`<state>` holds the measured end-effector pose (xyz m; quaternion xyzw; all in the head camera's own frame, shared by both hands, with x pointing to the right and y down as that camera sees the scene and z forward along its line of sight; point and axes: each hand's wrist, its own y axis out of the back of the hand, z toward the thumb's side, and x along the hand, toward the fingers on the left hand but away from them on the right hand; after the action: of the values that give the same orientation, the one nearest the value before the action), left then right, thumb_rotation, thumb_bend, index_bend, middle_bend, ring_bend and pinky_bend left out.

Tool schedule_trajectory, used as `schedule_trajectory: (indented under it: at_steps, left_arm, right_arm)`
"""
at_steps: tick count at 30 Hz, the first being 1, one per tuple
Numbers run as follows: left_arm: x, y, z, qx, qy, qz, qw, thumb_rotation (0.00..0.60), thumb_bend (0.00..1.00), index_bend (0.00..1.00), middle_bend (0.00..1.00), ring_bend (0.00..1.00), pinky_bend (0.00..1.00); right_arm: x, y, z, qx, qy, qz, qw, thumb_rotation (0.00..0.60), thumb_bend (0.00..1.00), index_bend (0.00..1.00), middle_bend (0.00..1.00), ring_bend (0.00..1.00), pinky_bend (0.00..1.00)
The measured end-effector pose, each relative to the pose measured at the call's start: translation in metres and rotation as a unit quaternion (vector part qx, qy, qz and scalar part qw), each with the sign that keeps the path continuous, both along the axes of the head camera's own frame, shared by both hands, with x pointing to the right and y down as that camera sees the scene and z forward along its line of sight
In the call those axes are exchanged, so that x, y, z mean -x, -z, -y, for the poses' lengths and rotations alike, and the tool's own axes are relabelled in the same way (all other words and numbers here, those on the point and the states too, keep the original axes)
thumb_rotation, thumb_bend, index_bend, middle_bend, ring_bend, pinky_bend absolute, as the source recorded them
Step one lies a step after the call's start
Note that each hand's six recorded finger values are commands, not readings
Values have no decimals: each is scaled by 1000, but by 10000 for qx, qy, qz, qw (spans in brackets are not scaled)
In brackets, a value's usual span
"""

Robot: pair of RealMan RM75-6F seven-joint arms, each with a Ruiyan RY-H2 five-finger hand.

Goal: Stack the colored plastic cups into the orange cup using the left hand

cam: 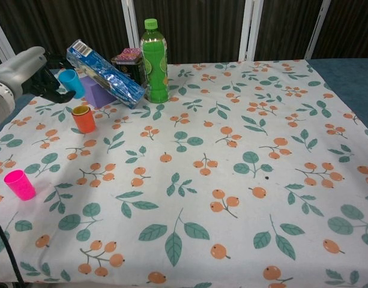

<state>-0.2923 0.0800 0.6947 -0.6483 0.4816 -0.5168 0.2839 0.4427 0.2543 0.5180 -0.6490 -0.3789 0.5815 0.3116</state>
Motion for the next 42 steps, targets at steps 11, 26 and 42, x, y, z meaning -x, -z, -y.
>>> schedule_trajectory:
  at_steps: [11,26,42]
  left_arm:
    - [-6,-33,11,200,47,276,9994,600,360,602,1000,1000,1000]
    - [12,-57,4,528,49,537,9971,600,370,368,1000,1000,1000]
    - [1,-12,-11,283,-337,-26,9990,600,343,0,1000,1000,1000]
  right_arm:
    - [-3,2,2,-32,-61,1,10000,600,154,0,0,0,0]
    - [-6,4,3,-79,-110,-12,9999,600,155,0,0,0,0]
    - [-3,1,1,-12,-46,-16,10000,600,154,0,0,0,0]
